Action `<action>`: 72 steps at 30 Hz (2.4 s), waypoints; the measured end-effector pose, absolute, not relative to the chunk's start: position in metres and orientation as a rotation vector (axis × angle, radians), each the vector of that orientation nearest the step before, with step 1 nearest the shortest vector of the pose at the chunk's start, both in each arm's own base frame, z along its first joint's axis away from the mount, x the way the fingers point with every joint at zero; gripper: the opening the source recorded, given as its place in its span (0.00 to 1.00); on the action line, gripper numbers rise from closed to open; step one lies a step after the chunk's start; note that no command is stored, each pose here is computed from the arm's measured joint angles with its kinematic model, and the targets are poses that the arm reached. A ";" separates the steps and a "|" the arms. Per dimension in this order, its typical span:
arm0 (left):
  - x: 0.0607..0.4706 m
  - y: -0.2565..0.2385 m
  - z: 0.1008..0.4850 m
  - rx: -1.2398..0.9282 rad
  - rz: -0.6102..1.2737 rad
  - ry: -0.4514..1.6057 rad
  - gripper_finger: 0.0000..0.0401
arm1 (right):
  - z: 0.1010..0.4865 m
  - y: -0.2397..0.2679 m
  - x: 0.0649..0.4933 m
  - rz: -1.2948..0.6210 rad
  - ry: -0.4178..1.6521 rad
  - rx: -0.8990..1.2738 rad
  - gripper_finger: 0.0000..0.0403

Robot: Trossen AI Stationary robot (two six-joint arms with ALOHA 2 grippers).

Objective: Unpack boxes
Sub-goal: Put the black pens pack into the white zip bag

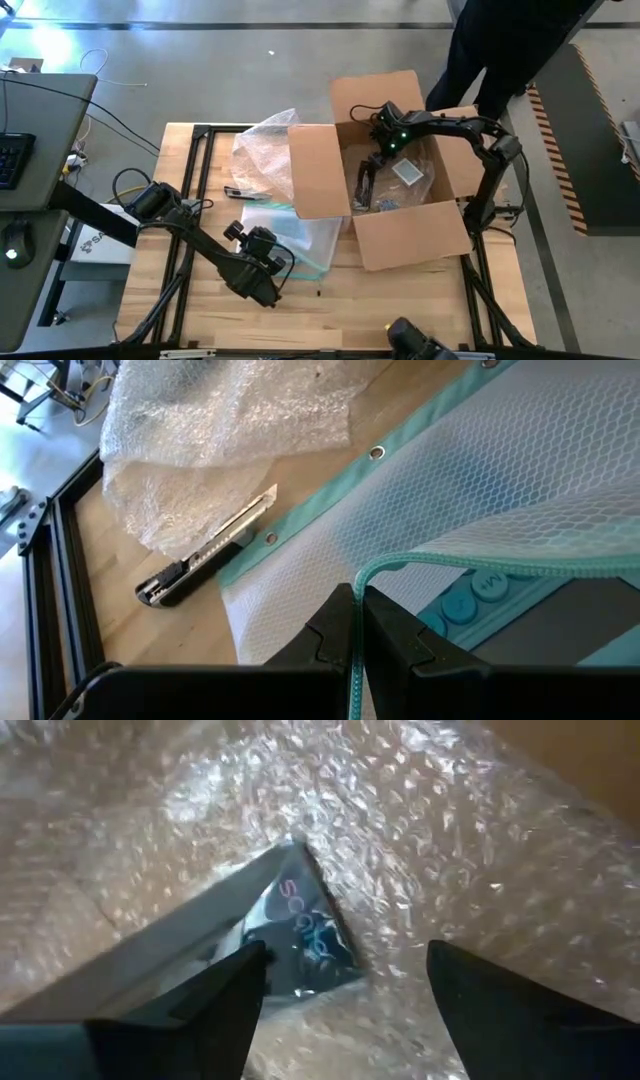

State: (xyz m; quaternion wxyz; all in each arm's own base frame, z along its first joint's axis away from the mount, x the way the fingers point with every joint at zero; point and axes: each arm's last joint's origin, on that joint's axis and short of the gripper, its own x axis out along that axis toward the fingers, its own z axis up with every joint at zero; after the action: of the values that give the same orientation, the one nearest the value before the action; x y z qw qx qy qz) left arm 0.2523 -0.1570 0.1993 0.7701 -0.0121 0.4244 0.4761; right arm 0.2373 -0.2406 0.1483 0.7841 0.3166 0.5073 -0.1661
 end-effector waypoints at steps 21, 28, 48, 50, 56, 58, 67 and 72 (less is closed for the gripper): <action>0.252 -0.157 0.199 -0.026 1.033 0.919 0.00 | 0.153 -0.233 0.251 0.078 0.896 0.888 0.61; 0.252 -0.157 0.199 -0.026 1.033 0.920 0.00 | 0.156 -0.224 0.256 0.148 0.922 0.808 0.61; 0.252 -0.157 0.199 -0.026 1.033 0.918 0.00 | 0.157 -0.187 0.296 0.180 0.970 0.639 0.21; 0.252 -0.157 0.199 -0.026 1.033 0.918 0.00 | 0.157 -0.185 0.297 0.148 0.987 0.658 0.11; 0.252 -0.157 0.199 -0.030 1.033 0.925 0.00 | 0.179 -0.186 0.287 0.053 0.986 0.685 0.01; 0.252 -0.157 0.199 -0.030 1.033 0.925 0.00 | 0.196 -0.184 0.279 0.017 0.978 0.673 0.00; 0.252 -0.157 0.199 -0.030 1.033 0.925 0.00 | 0.285 -0.169 0.247 -0.144 0.851 0.401 0.00; 0.252 -0.157 0.199 -0.033 1.033 0.929 0.00 | 0.333 -0.155 0.228 -0.198 0.690 0.261 0.00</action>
State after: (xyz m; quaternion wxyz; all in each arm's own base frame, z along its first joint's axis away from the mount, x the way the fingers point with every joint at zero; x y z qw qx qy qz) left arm 0.2522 -0.1570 0.1993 0.7681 -0.0150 0.4279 0.4761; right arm 0.2279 -0.1551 0.3329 0.9280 0.1275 0.3366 -0.0964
